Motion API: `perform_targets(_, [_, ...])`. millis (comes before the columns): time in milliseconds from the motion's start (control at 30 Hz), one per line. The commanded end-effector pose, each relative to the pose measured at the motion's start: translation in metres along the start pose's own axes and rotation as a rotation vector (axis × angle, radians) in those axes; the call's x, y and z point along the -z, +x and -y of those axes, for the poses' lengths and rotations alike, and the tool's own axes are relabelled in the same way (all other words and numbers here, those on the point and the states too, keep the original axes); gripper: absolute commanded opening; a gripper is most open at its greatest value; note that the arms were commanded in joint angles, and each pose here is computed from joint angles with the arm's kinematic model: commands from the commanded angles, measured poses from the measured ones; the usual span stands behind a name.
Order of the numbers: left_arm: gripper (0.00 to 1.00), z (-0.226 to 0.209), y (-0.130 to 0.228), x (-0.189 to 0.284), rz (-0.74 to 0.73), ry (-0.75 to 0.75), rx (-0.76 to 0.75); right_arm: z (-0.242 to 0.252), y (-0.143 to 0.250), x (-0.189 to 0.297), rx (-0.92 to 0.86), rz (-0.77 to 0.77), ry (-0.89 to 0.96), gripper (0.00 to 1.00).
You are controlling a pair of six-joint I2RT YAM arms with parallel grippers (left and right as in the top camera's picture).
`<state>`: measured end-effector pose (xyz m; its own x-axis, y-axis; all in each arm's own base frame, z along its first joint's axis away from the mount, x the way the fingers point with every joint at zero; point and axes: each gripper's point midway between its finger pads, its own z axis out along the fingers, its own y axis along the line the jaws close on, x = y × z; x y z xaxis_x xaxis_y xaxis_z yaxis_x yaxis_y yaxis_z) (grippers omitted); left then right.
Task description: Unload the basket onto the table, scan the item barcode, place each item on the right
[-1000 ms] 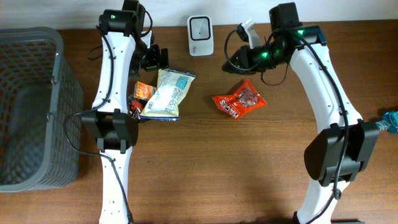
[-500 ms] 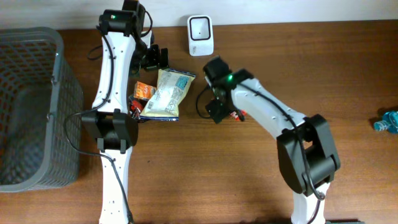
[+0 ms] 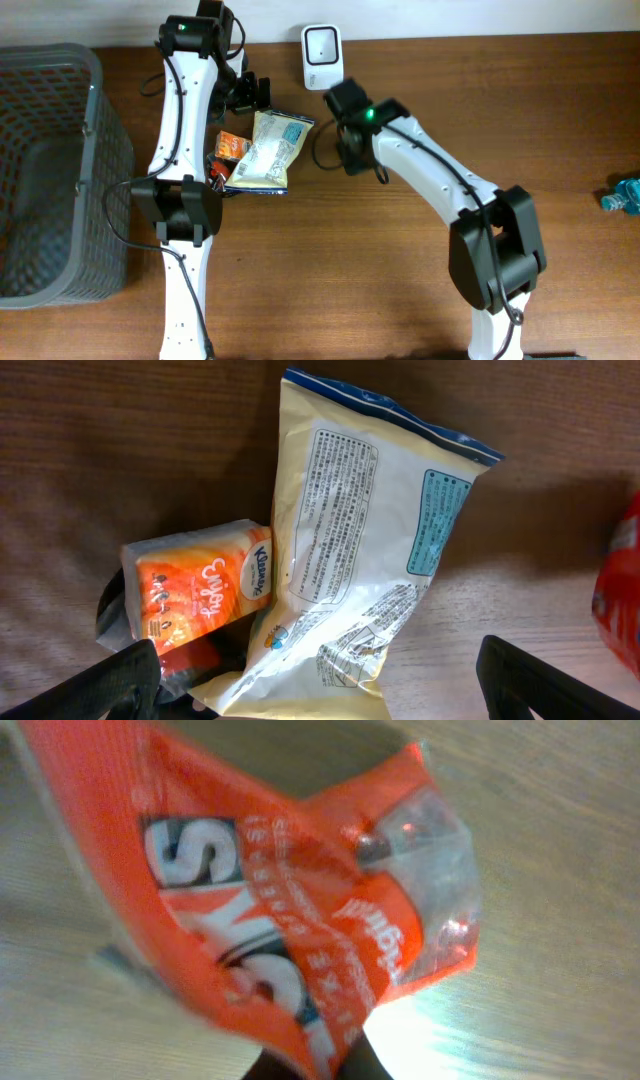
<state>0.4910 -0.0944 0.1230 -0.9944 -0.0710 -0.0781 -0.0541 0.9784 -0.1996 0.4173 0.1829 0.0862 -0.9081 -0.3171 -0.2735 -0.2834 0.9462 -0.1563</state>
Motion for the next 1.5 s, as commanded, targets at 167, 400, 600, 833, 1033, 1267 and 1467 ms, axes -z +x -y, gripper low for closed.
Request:
perform_targets(167, [0.99, -0.002, -0.003, 0.005, 0.02, -0.004, -0.004, -0.063, -0.042, 0.125, -0.044, 0.084, -1.039, 0.04])
perform_targets(400, [0.99, -0.002, -0.003, 0.005, 0.02, -0.004, -0.004, -0.028, -0.011, 0.047, -0.43, -0.094, -1.177, 0.04])
perform_targets(600, [0.99, -0.002, -0.003, 0.005, 0.02, -0.004, -0.004, 0.113, 0.051, -0.06, -0.743, -0.16, -0.508, 0.18])
perform_targets(833, [0.99, -0.002, -0.003, 0.005, 0.02, -0.004, -0.004, 0.18, 0.057, 0.002, -0.683, -0.23, -0.299, 0.45])
perform_targets(1033, [0.99, -0.002, -0.003, 0.005, 0.02, -0.004, -0.005, 0.136, 0.015, 0.009, -0.462, -0.128, -0.279, 0.04])
perform_targets(1267, [0.99, -0.002, -0.003, 0.005, 0.02, -0.004, -0.004, 0.105, 0.039, -0.075, -0.474, -0.173, -0.117, 0.04])
perform_targets(1467, [0.99, -0.002, -0.003, 0.005, 0.02, -0.004, -0.005, 0.002, 0.043, -0.08, -0.496, -0.232, -0.509, 0.04])
